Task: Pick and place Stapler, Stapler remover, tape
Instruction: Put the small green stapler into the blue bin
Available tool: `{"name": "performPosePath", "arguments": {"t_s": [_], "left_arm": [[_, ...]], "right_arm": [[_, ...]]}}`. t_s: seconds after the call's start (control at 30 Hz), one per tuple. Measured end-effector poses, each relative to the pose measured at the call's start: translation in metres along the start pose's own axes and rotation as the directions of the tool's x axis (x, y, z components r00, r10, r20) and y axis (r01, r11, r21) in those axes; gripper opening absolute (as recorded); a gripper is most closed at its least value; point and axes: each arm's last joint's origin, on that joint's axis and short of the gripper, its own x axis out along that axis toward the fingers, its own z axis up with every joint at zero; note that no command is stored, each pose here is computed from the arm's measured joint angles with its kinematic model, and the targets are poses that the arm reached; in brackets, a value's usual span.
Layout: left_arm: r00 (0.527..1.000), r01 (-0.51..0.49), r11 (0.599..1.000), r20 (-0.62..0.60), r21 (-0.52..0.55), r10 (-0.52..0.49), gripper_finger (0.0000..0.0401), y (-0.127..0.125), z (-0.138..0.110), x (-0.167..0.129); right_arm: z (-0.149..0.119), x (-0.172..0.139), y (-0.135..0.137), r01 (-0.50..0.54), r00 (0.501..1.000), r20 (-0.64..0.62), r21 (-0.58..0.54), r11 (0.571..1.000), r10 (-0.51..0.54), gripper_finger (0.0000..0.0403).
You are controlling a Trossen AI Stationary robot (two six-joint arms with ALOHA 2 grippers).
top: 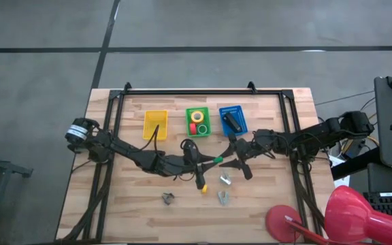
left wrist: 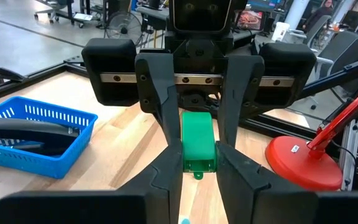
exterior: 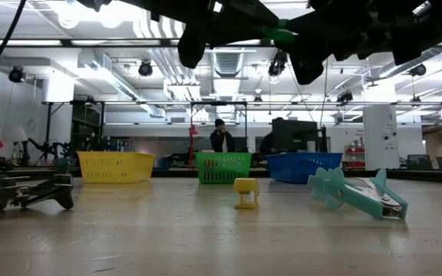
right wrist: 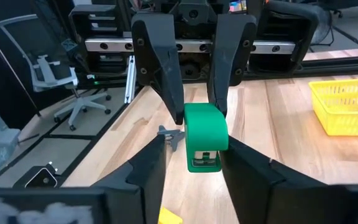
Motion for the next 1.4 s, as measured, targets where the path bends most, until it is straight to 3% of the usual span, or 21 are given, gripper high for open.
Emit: {"name": "performPosePath", "arguments": {"t_s": [0.4, 0.9, 1.07, 1.4], "left_arm": [[1.000, 0.003, 1.000, -0.001, 0.000, -0.003, 0.0090, -0.0004, -0.0001, -0.0002], [1.000, -0.001, 0.999, 0.000, -0.042, 0.001, 0.0105, 0.0000, -0.0002, -0.0001], [1.000, -0.028, 0.998, 0.008, -0.050, 0.028, 0.0135, 0.0009, 0.0000, -0.0001], [0.993, -0.109, 0.994, 0.037, -0.015, 0.109, 0.0234, 0.0034, 0.0008, -0.0002]], "right_arm": [[-0.0001, 0.0000, -0.0003, 0.004, 1.000, -0.001, -0.009, 1.000, -0.004, 0.0067], [-0.0001, 0.0000, -0.0003, 0.004, 1.000, -0.001, -0.012, 1.000, -0.004, 0.0067], [0.0000, 0.0000, -0.0004, 0.005, 1.000, 0.000, -0.012, 1.000, -0.005, 0.0066], [-0.0014, -0.0013, -0.0062, 0.034, 0.999, -0.019, 0.026, 0.999, -0.034, 0.0069]]}}
